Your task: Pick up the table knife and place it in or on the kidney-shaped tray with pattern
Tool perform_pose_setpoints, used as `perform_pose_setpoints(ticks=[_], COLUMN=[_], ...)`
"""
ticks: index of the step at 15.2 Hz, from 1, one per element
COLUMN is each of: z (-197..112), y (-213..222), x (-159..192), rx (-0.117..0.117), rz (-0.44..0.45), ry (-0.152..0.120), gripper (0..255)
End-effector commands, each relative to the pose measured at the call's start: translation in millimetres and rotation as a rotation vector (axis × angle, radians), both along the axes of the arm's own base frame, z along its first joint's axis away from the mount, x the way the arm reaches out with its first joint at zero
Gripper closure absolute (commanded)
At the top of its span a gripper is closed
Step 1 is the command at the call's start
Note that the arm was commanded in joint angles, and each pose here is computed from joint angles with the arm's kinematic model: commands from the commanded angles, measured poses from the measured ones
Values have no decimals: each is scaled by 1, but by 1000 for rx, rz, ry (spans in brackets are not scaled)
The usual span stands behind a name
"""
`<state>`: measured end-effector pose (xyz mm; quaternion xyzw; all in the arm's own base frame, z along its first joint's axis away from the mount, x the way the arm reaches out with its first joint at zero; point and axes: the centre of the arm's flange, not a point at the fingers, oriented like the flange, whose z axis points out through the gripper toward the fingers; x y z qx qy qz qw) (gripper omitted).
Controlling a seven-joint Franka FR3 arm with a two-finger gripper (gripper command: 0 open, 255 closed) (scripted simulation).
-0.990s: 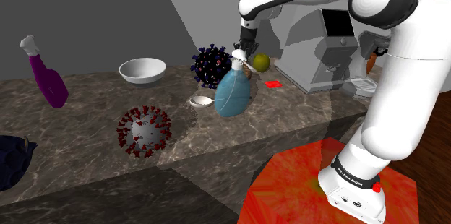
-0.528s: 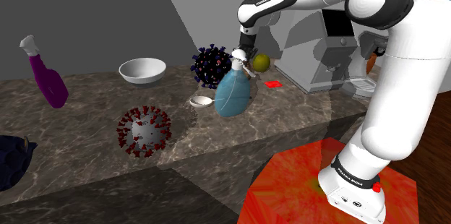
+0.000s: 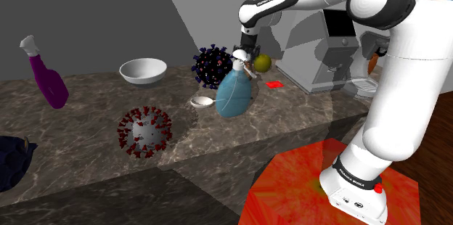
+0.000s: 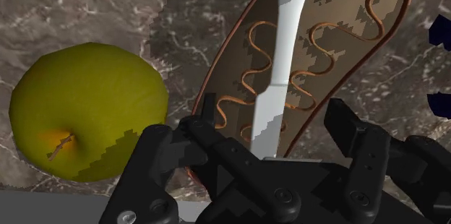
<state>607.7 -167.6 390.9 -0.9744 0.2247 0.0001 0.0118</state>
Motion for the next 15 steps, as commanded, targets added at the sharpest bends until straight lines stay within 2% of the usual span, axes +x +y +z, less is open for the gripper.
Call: perform_pose_setpoints(ticks=[1,3,7,15], z=[0,0,50,50], y=[0,0,-1,-1], x=[0,0,0,0], rx=[0,0,0,0], rz=[0,0,0,0], ry=[0,0,0,0], gripper=[0,0,0,0])
